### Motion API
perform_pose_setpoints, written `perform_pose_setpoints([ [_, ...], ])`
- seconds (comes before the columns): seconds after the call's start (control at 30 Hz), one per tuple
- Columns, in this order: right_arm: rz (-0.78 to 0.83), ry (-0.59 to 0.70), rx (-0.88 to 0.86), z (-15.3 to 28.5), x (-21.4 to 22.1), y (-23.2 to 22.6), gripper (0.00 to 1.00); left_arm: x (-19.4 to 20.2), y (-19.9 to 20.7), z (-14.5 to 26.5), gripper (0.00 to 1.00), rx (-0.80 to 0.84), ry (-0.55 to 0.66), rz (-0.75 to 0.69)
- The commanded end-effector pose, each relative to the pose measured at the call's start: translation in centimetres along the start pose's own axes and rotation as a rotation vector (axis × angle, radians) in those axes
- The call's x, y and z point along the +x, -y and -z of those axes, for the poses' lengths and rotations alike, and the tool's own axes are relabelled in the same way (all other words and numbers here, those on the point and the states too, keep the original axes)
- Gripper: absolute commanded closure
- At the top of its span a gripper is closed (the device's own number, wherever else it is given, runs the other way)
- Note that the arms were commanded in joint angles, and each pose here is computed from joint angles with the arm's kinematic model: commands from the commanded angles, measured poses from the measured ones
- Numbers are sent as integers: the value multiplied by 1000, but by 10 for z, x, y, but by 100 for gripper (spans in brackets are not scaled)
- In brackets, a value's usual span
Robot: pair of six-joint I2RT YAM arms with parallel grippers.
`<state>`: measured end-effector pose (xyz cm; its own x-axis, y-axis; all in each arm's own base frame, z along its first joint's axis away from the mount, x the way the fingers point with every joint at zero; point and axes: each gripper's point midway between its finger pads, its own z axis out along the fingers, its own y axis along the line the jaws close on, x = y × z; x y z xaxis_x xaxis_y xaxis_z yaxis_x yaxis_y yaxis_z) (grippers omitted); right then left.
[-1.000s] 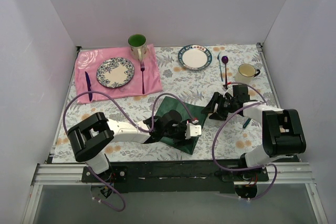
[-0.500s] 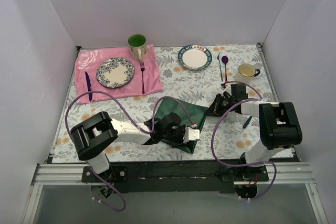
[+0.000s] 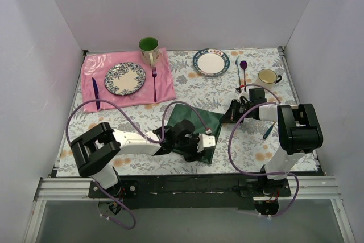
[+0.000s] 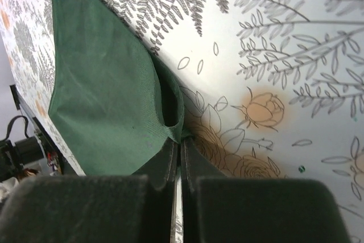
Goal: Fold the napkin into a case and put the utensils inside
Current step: Smooth out the lower triangle-folded napkin at the center of the board.
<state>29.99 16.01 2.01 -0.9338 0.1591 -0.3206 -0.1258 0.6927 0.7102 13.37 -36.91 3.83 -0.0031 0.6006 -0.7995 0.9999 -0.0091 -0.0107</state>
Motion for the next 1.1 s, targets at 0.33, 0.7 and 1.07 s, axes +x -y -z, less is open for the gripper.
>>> perform_pose_setpoints([
  [0.33, 217, -68, -76, -25, -5, -10, 99, 23, -28, 82, 61, -74, -29, 206],
  [0.7, 247, -106, -89, -32, -2, -13, 99, 88, -22, 80, 62, -94, -174, 74],
  [1.07, 264, -143, -85, -24, -18, -25, 43, 72, -12, 84, 62, -34, -140, 94],
])
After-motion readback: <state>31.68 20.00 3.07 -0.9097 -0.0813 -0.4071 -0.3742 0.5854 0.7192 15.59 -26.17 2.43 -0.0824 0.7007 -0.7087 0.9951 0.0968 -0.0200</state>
